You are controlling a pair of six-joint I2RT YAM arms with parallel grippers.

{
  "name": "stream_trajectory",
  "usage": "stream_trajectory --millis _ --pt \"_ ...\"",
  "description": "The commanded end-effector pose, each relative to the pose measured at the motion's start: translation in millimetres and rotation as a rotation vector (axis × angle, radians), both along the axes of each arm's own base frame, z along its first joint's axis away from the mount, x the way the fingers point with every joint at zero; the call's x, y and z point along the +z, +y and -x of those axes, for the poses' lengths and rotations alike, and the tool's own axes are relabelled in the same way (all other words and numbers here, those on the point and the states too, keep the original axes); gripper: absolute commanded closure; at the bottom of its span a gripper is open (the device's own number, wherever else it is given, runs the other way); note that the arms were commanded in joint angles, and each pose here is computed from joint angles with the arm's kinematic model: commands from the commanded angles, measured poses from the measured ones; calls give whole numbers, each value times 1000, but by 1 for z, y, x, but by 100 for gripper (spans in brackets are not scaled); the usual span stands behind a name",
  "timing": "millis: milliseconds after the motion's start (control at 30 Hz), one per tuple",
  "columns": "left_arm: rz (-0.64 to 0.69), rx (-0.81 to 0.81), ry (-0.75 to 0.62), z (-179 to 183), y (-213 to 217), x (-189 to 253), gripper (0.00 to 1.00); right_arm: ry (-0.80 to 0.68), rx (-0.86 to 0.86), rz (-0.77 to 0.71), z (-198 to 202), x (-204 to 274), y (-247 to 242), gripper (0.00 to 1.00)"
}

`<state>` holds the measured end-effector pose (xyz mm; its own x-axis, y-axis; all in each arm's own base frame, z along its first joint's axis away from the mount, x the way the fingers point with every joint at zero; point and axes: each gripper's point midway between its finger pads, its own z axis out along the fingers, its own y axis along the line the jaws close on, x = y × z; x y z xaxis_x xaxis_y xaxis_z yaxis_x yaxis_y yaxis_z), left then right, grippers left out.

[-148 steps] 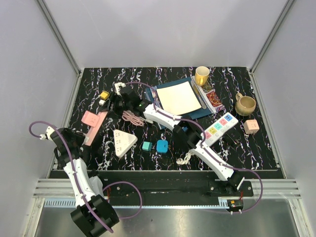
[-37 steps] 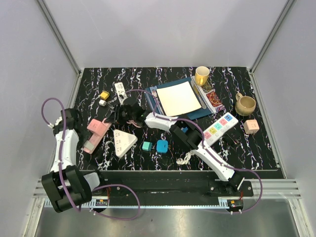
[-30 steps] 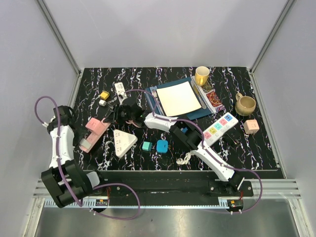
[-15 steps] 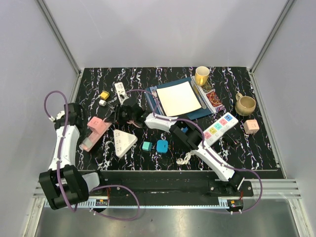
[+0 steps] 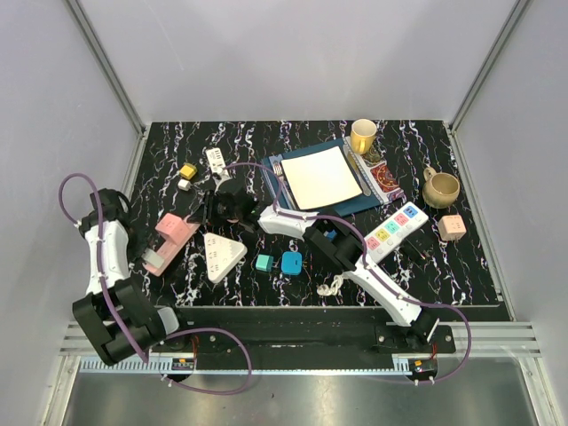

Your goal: Pull the plug off the socket

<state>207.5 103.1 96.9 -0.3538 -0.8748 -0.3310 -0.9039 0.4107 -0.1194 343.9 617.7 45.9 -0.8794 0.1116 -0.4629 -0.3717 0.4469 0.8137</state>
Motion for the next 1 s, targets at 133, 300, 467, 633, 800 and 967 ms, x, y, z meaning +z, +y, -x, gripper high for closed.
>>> stream_trajectory --millis 133,300,467,633,800,967 --pt "-235 -44 -202 -46 24 59 100 -31 -19 258 -2 -63 -38 100" --pt "-291 -48 -219 -46 30 82 100 -23 -12 261 0 -68 -39 100" --pt "-322 -34 -211 -44 37 90 100 -19 -13 258 1 -68 -39 100" --pt "-384 28 -120 -28 51 74 100 -18 -17 245 2 -63 -39 100" --pt "-370 48 -75 -27 56 58 100 -14 -15 231 4 -59 -39 99" --pt "-306 0 -32 -33 50 29 100 -12 -13 214 5 -55 -38 96"
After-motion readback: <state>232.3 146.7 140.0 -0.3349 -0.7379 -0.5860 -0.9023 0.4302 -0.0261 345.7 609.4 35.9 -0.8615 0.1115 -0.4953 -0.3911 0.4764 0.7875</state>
